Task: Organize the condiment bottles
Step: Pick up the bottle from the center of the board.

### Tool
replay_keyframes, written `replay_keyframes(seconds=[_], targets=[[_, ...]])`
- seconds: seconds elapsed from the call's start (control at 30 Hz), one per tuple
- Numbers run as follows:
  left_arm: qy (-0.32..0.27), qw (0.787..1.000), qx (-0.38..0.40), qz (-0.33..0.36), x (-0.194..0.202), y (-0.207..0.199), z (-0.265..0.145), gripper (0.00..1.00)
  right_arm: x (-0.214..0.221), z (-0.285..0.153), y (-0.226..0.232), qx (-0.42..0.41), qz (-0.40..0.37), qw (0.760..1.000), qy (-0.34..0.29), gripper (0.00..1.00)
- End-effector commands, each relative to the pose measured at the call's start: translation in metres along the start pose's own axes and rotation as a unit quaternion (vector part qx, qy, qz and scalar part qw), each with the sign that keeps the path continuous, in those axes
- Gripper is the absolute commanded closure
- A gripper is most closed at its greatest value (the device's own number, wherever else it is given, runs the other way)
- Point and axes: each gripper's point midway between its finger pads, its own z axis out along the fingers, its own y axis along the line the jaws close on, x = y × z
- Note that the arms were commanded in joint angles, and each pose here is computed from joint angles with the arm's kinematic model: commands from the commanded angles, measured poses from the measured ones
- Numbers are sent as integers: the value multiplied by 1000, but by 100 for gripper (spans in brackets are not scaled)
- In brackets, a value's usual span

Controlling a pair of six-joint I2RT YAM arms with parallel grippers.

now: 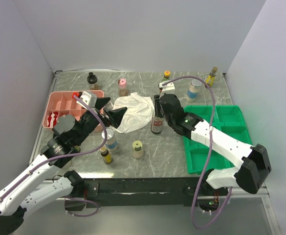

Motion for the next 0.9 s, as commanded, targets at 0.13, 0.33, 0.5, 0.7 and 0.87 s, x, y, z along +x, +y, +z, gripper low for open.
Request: replay_keyframes(seconds=[0.13,0.33,0.5,0.7,0.87], targets=[[-23,1000,1,11,-13,-1,-3,3,-38,-9,-9,40,47,997,-56,100],[-24,1000,-1,11,-13,0,-3,3,-39,-9,-5,37,65,996,-50,100],[-25,1000,-5,13,-14,2,-4,3,-60,-24,-32,118,132,982,-63,100],[-25,1000,-2,13,-14,0,-4,3,-96,-52,-66,230,181,953,-83,100],[-23,1000,-7,14,-12,2,-3,3,-119,-78,-102,318,199,920,-116,100]])
